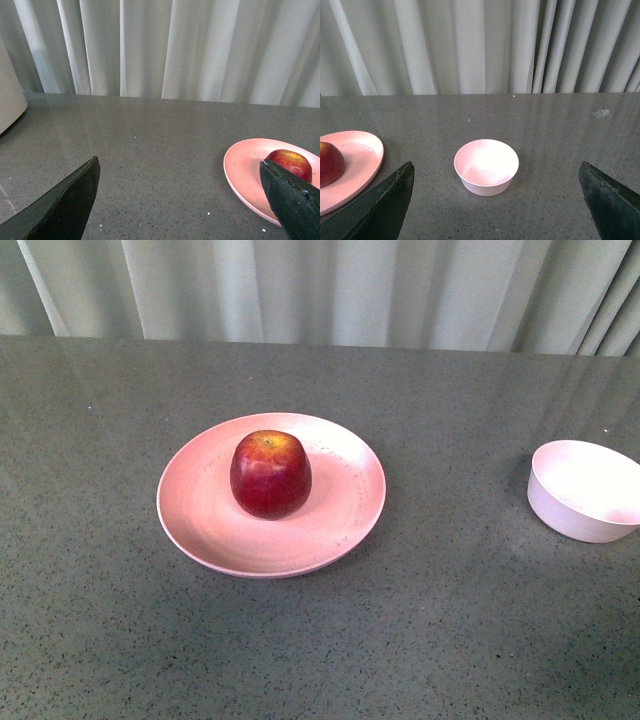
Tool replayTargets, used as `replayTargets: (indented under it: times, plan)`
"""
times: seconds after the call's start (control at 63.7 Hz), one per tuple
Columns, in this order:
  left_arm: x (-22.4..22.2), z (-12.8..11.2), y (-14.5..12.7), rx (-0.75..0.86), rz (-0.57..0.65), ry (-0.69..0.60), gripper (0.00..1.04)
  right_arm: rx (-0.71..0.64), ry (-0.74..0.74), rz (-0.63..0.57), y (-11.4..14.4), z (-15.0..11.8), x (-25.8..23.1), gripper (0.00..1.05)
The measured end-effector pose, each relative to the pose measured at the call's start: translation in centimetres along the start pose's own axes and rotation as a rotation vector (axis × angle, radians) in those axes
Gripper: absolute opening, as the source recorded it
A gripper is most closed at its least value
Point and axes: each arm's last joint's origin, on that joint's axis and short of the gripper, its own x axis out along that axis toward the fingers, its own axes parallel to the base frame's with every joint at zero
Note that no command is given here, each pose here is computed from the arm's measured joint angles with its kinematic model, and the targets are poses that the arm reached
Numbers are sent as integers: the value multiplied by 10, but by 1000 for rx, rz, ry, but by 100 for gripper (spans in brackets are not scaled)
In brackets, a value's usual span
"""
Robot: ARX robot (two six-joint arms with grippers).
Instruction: Move apple from plate to bowl
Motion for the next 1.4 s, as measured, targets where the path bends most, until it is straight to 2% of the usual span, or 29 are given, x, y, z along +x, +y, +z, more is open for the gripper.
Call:
replayTargets:
  times: [0.22, 0.393, 0.518, 0.66, 1.209, 1.335, 1.398]
  plan:
    - [0, 0, 0, 0, 0, 0, 96, -40, -74, -55, -33, 45, 22, 96]
    - [0, 0, 0, 0, 0, 0, 96, -62, -23, -116, -79, 71, 87, 96]
    - [0, 0, 0, 0, 0, 0, 96, -63, 78, -105, -96, 64, 131, 96]
    - [0, 0, 0, 0, 0, 0, 96, -44, 175, -85, -100, 52, 164, 96]
    - [0, 0, 0, 0, 0, 0, 96, 76, 323, -119, -106, 37, 223, 96]
    - [0, 0, 0, 0, 0, 0, 96, 89, 343, -122, -104, 35, 231, 88]
    - [0, 0, 0, 0, 0, 0, 96, 90, 349, -127, -103, 35, 234, 79]
